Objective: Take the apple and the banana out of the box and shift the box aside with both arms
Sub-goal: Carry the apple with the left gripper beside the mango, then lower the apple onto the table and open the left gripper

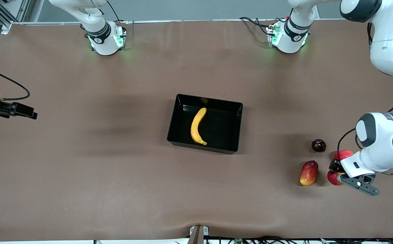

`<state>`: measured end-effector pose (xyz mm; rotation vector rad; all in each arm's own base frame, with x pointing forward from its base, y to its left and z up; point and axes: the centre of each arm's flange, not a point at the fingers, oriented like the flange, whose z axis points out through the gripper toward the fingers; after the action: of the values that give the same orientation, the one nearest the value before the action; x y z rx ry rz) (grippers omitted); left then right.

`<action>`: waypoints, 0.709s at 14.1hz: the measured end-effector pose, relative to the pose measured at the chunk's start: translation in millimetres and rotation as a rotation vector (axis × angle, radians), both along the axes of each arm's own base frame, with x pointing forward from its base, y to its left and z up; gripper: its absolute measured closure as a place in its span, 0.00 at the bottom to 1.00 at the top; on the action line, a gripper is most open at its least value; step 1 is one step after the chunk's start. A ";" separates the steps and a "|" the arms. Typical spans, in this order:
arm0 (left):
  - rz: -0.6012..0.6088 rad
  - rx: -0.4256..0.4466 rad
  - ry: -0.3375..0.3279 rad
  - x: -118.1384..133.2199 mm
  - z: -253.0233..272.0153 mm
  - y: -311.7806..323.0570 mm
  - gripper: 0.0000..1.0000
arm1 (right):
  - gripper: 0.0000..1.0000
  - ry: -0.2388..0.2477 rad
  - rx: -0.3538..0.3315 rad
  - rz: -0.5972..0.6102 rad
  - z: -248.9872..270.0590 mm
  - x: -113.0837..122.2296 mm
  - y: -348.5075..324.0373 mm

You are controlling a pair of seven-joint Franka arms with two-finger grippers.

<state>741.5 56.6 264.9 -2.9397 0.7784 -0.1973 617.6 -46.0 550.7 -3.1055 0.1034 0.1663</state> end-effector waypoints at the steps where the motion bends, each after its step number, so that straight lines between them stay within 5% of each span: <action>1: -0.006 0.001 0.002 0.2 -8.0 -1.6 0.35 | 0.00 0.007 0.001 0.000 -4.3 1.5 0.1; 10: -0.035 0.034 0.022 -0.7 -36.2 -5.2 0.35 | 0.00 0.046 0.023 0.047 -23.9 7.6 32.7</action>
<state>740.8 51.5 228.6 -2.9033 0.8277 -0.1532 625.2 -13.4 526.8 -3.0836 0.0296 0.2380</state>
